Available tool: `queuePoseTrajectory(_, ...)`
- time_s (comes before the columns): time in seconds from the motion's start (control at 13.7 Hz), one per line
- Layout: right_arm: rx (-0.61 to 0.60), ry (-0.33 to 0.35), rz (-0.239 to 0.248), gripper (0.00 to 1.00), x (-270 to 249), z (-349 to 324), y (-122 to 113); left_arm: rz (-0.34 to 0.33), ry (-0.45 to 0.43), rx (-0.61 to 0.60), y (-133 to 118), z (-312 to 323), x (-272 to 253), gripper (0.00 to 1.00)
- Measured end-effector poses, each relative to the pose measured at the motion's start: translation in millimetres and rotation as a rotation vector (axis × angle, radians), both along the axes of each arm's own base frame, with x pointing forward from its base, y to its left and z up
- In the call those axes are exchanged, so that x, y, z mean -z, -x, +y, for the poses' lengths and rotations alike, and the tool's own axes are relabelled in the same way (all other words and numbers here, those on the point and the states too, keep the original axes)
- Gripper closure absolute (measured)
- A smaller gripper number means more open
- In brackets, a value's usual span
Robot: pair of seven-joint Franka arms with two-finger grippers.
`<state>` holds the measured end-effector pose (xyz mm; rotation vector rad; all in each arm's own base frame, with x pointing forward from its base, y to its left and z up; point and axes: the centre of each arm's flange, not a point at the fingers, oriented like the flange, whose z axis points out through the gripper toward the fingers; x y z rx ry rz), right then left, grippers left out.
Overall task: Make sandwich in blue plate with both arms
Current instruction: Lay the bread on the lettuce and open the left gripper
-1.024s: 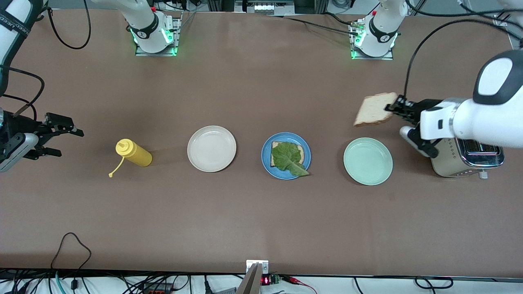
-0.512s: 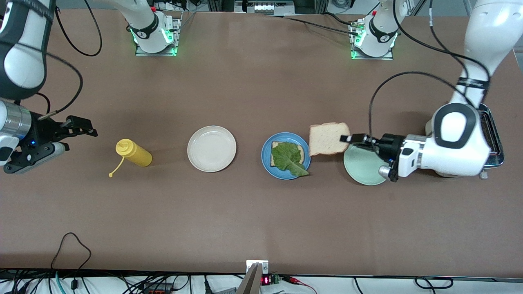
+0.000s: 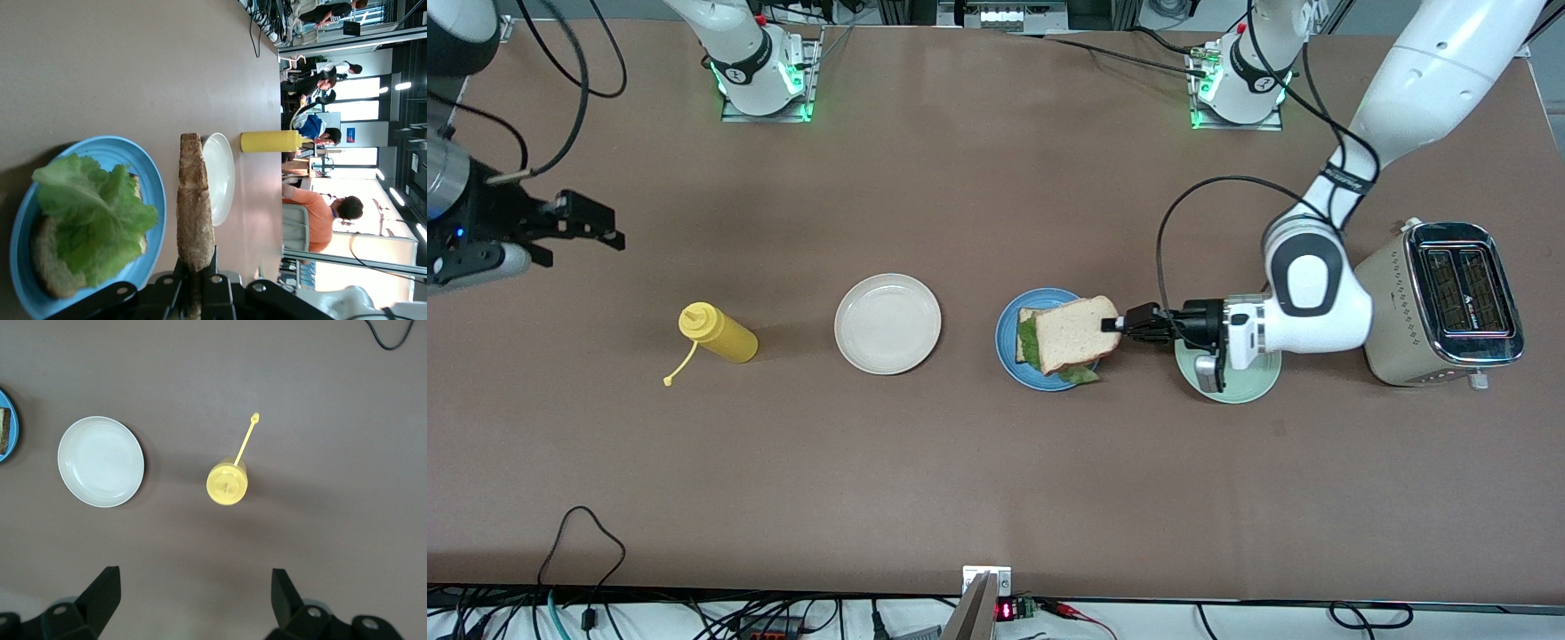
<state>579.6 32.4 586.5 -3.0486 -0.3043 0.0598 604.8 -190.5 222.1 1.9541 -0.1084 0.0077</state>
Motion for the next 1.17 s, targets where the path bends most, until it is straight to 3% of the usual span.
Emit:
queuePoseTrajectory(0.22,0.003,0.025,-0.025,0.00,-6.4,4.0,15.0,-0.041,0.023,-0.009,7.6,-16.1,30.3,0.91)
queuePoseTrajectory(0.59,0.043,0.028,-0.035,0.00,-4.7,-18.3,9.7,-0.056,0.040,0.022,18.6,-22.2,62.1,0.91)
queuePoseTrajectory(0.73,0.087,0.030,-0.040,0.00,-8.5,-12.6,10.4,-0.052,0.042,0.030,23.3,-24.4,75.2,0.86)
queuePoseTrajectory(0.8,0.115,0.036,-0.041,0.00,-10.3,-7.9,11.3,-0.065,0.038,0.033,23.2,-22.0,78.2,0.81)
queuePoseTrajectory(1.17,0.156,0.049,-0.044,0.00,-13.5,-5.1,13.2,-0.189,-0.078,0.137,5.6,17.7,72.4,0.32)
